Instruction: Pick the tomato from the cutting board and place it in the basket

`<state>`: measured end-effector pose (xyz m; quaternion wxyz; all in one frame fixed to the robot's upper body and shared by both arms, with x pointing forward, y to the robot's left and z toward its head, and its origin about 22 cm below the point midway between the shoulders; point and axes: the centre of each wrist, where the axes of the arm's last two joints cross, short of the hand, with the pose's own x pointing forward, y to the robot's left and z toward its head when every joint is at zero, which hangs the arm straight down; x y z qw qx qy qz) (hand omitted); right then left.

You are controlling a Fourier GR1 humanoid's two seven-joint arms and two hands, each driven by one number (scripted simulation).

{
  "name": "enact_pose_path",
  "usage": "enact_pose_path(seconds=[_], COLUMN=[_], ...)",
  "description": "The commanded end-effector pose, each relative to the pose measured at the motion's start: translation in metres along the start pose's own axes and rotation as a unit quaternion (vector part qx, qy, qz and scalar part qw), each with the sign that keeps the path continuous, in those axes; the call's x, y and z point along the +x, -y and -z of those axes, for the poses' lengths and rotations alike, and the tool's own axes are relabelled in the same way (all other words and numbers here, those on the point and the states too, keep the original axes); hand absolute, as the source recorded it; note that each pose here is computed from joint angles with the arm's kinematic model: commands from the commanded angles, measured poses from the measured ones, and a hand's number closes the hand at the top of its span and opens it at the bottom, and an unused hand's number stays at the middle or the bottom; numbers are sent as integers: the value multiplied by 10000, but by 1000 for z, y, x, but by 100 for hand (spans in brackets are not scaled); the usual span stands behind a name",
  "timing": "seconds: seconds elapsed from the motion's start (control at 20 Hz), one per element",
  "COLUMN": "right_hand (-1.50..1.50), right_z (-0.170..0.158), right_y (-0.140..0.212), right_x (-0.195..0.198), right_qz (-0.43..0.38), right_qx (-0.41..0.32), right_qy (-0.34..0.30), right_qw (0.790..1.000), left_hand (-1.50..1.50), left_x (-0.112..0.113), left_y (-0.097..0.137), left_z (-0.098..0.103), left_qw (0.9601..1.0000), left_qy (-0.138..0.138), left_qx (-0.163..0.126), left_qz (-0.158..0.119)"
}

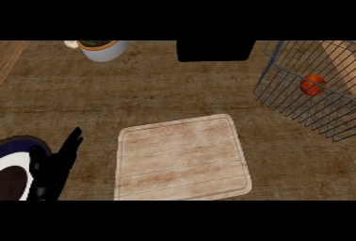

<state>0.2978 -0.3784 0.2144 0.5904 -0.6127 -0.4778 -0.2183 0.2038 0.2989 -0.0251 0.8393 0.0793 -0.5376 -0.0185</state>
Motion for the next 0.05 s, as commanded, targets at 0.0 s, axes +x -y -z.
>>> enact_pose_path(seconds=[0.0], right_hand=[-150], right_z=[-8], right_y=[47], right_x=[-16], right_qz=[86], right_qx=[-121], right_qy=[-88], right_qw=[9999], left_hand=[0], left_x=[-27], left_y=[-3], left_z=[3], left_qw=[9972], left_qy=[-729], left_qx=[159], left_qz=[-100])
